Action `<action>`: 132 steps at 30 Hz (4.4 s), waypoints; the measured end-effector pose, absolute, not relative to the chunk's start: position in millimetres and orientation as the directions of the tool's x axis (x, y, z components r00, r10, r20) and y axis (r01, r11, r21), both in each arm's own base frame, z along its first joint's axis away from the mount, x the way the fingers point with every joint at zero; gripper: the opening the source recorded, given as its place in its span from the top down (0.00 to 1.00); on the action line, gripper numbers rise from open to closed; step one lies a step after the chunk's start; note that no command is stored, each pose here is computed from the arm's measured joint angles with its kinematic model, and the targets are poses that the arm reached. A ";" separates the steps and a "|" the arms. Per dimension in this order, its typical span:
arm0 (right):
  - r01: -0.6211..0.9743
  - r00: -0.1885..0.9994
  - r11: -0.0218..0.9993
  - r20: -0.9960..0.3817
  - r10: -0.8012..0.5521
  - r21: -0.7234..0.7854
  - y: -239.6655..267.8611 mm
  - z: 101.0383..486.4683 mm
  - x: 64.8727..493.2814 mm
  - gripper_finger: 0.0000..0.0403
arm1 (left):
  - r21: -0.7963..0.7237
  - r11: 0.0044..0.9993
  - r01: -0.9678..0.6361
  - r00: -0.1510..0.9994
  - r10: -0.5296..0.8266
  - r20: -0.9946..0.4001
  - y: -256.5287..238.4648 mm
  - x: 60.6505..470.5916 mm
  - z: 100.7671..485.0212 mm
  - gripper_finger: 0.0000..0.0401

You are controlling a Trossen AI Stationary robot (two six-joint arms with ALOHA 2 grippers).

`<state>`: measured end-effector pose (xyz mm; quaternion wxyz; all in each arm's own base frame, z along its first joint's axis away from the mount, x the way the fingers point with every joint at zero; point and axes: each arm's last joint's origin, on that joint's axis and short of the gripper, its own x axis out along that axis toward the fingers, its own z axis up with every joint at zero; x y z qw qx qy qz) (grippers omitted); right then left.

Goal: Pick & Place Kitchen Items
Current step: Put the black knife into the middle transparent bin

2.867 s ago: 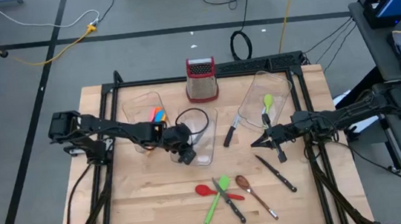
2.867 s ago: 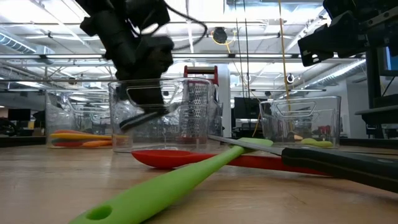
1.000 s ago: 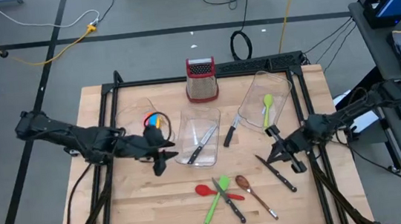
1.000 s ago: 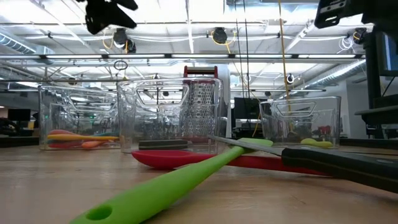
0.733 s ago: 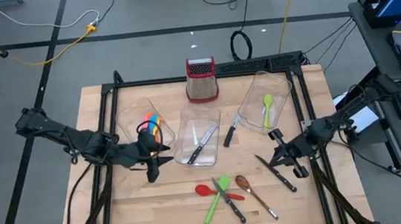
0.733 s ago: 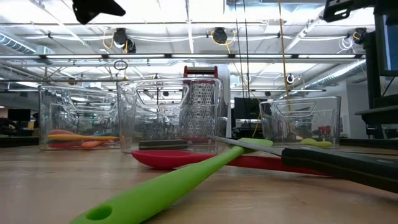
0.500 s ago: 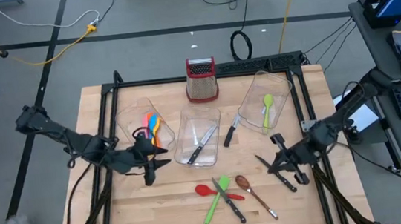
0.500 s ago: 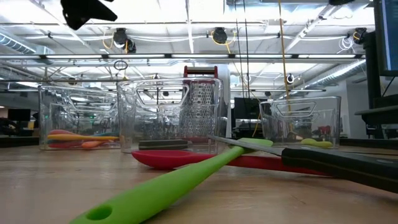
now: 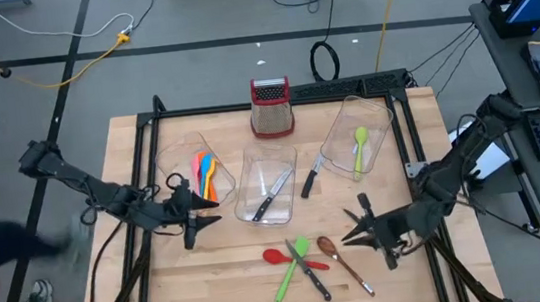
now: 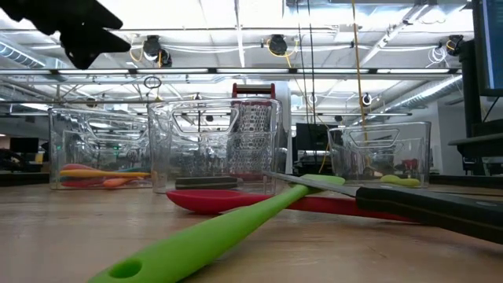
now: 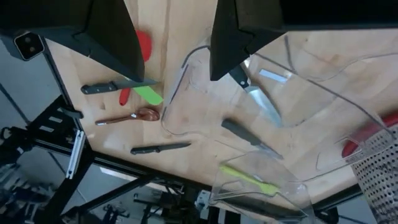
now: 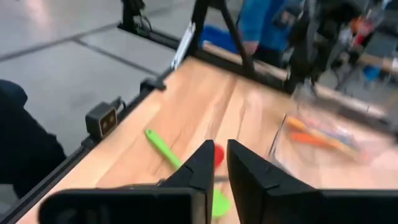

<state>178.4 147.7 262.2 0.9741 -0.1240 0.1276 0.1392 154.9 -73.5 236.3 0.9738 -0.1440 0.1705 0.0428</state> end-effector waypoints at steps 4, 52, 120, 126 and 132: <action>-0.283 0.901 0.949 -0.380 0.211 -0.143 156.4 262.6 188.0 0.85 | -0.247 0.962 -0.116 0.944 0.030 -0.330 -68.2 145.8 230.7 0.54; 0.704 0.114 0.668 -0.966 0.232 0.243 148.9 215.8 165.1 0.75 | -0.206 0.979 -0.004 0.952 -0.059 -0.299 -64.5 135.2 232.1 0.54; 0.741 0.135 0.624 -0.965 0.223 0.248 145.9 195.1 162.3 0.74 | -0.220 0.975 0.000 0.952 -0.068 -0.300 -64.7 135.2 232.2 0.54; 0.742 0.142 0.623 -0.966 0.215 0.247 145.6 195.1 162.5 0.66 | -0.221 0.975 -0.001 0.952 -0.067 -0.300 -64.7 135.2 232.2 0.54; 0.745 0.163 0.623 -0.971 0.175 0.237 143.9 194.8 162.5 0.54 | -0.222 0.975 -0.001 0.952 -0.067 -0.300 -64.7 135.2 232.2 0.54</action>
